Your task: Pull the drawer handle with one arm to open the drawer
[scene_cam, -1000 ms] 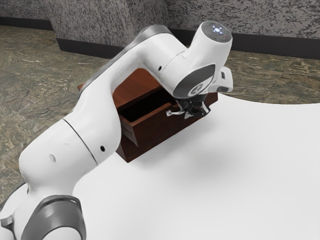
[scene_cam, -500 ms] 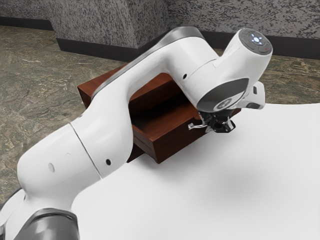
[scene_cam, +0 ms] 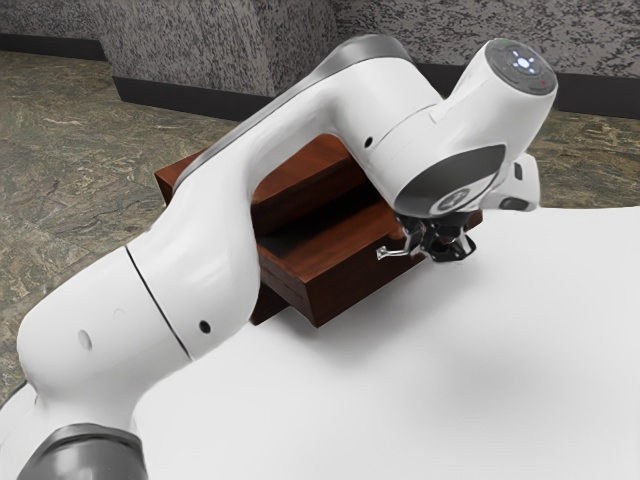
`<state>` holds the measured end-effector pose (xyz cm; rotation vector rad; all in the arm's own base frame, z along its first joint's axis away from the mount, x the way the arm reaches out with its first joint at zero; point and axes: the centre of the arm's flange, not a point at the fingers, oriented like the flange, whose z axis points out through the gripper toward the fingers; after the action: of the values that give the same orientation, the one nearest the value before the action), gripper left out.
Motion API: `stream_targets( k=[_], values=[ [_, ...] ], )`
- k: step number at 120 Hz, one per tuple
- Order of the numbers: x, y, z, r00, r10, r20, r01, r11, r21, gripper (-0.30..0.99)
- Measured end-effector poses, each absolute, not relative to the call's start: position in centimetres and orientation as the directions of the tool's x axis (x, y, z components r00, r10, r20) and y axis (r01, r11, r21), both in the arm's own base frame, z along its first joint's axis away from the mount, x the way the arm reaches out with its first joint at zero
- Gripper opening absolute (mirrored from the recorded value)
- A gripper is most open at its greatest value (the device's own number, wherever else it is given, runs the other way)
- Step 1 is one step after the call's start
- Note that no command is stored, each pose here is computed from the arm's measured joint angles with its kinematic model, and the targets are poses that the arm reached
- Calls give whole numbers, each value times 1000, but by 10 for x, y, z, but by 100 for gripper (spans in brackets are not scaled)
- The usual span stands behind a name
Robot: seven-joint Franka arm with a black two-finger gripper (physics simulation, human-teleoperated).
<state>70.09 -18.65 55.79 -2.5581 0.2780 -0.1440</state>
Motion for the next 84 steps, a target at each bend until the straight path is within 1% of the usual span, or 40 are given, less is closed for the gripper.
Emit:
stream_targets(
  k=[3, 12, 24, 50, 56, 60, 70, 78, 84],
  values=[
    [701, -183, 558, 974, -222, 41, -165, -826, -539, -6],
    [703, -178, 554, 977, -213, 30, -165, -832, -529, 7],
    [703, -177, 549, 978, -210, 19, -170, -840, -516, 17],
    [698, -178, 561, 977, -213, 30, -170, -847, -504, 22],
    [692, -176, 581, 975, -213, 57, -156, -850, -503, 23],
    [682, -173, 607, 973, -212, 90, -140, -856, -498, 23],
    [634, -159, 676, 968, -215, 134, -129, -873, -471, 25],
    [588, -109, 724, 972, -189, 143, -121, -914, -387, 36],
    [563, -74, 744, 972, -191, 136, -141, -940, -312, 43]
  ],
)
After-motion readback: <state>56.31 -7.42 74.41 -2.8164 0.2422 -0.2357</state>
